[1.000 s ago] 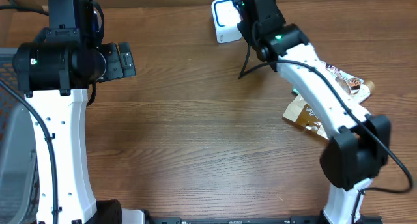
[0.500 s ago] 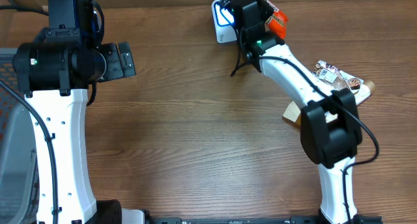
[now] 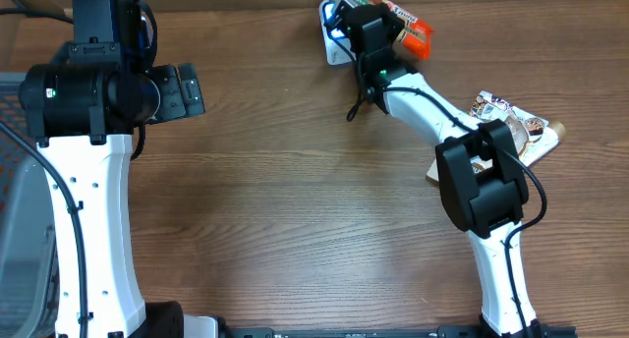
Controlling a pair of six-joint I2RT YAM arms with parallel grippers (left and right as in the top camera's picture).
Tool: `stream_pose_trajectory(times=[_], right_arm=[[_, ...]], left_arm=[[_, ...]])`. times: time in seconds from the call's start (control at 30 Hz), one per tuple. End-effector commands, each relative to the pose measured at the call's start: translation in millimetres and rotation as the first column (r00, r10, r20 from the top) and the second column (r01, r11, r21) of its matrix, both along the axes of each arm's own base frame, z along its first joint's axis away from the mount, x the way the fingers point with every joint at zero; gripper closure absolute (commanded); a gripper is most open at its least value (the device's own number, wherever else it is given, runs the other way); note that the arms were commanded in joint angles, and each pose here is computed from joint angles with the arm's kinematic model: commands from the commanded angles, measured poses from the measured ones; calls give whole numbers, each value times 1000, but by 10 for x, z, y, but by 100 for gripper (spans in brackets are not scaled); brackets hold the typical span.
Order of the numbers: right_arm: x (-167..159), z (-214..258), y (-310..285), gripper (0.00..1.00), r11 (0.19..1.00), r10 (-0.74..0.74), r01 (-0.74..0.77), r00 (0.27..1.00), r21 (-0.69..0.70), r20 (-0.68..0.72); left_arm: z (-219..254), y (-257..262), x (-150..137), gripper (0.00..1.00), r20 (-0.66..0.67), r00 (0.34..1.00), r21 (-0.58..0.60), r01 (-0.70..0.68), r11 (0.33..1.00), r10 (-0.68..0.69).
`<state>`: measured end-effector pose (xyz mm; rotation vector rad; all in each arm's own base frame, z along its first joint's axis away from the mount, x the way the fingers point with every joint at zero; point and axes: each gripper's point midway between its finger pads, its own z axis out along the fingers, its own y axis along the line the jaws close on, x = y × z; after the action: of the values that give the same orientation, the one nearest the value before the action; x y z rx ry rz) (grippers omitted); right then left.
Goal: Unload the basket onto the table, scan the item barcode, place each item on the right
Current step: 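Hold the spaghetti pack's barcode in front of the scanner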
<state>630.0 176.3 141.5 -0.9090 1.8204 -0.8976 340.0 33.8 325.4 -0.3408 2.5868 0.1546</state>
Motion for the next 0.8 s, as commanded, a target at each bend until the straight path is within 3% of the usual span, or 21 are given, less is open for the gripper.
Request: stream_pose_trajectory(times=[0.0,0.33,0.53,0.77], right_arm=[[116,326,-213,96,998,-54,51,995,42,82],[139,288,-266,96,998,-56,53,996,41,76],[160,214,-278,96,995,-30,35,998,-98,58],[160,249,-264,96,994,-47,55,995,-99,85]], left_arm=[[28,-14,-2,0,11,1000,-7,-2,1000,2],[28,-14,-2,0,11,1000,-7,-2,1000,2],[28,-14,-3,0,11,1000,-7,-2,1000,2],[28,-14,-2,0,11,1000,-7,-2,1000,2]])
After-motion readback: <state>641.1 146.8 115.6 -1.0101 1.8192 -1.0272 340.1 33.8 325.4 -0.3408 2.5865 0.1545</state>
